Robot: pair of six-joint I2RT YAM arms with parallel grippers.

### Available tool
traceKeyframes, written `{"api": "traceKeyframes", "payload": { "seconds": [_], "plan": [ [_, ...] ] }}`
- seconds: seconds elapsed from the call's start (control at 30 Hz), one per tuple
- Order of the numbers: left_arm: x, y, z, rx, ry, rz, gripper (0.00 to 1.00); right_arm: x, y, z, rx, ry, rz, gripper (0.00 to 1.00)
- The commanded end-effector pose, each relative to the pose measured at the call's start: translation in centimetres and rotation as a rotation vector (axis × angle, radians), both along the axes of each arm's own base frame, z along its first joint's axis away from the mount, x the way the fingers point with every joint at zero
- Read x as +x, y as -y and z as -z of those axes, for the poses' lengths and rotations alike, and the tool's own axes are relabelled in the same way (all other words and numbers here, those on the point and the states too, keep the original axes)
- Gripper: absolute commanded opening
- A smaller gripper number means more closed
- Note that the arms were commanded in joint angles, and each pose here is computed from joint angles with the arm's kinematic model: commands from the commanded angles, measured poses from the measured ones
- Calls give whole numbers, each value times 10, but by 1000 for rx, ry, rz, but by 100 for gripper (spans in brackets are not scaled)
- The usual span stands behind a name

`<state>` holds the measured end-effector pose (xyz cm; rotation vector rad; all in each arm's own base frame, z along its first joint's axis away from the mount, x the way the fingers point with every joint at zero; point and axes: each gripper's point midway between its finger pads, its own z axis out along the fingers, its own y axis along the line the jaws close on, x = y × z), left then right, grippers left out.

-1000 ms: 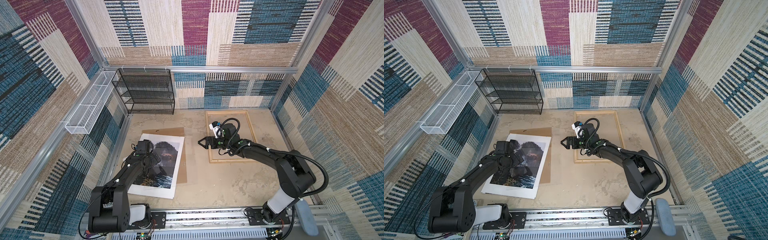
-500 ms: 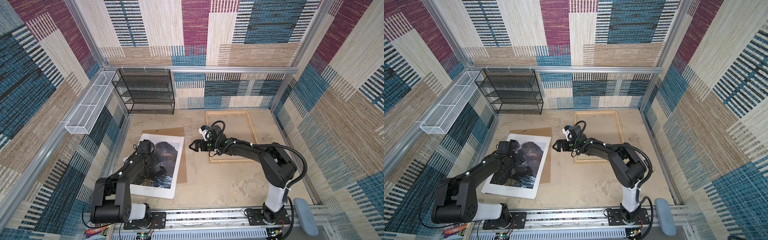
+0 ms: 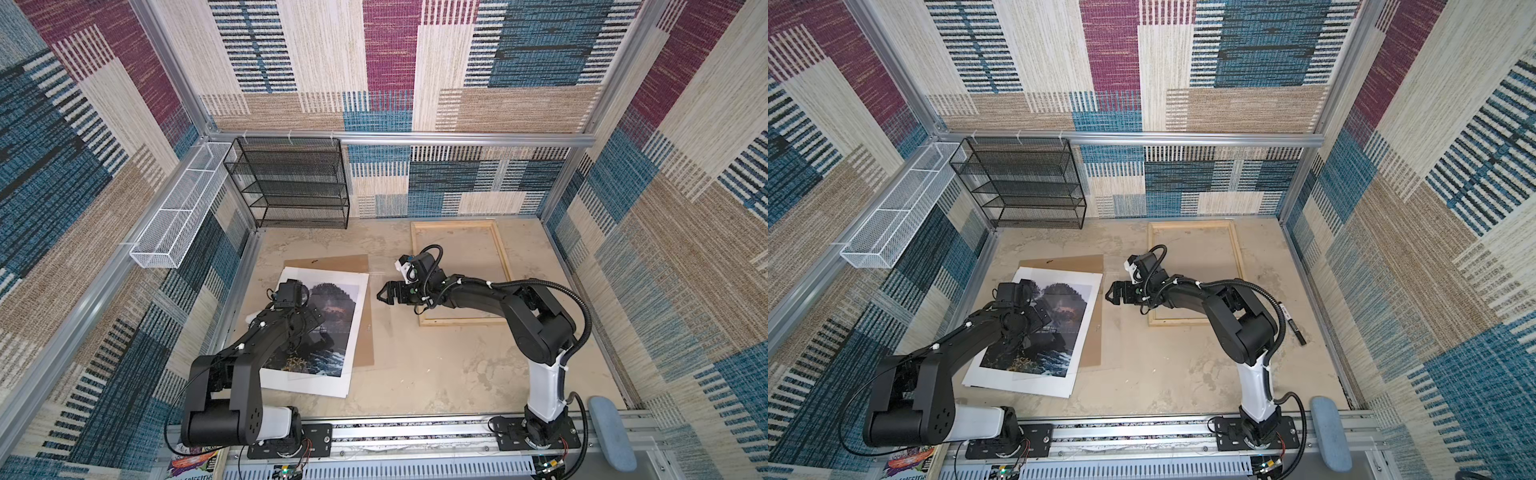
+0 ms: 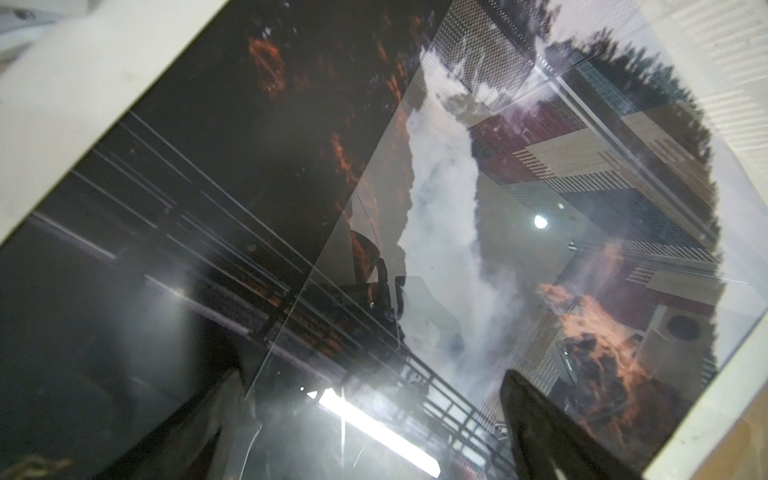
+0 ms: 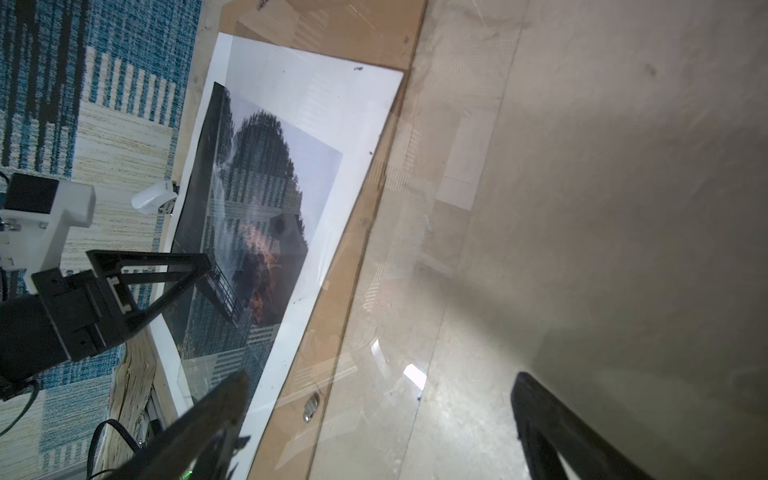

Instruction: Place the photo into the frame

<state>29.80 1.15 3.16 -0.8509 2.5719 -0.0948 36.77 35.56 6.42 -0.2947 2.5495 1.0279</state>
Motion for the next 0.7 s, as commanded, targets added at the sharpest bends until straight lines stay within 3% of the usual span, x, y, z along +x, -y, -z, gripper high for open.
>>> {"api": "traceKeyframes", "payload": {
  "seconds": [0.0, 0.5, 0.67],
  "plan": [
    [-4, 6, 4, -40, -8, -2, 98, -2, -8, -2, 41, -24, -19, 100],
    [-3, 13, 10, -72, -34, 28, 96, -13, -32, -3, 185, -107, -75, 100],
    [-2, 15, 10, -80, -34, 35, 96, -18, -39, -7, 235, -126, -104, 94]
  ]
}}
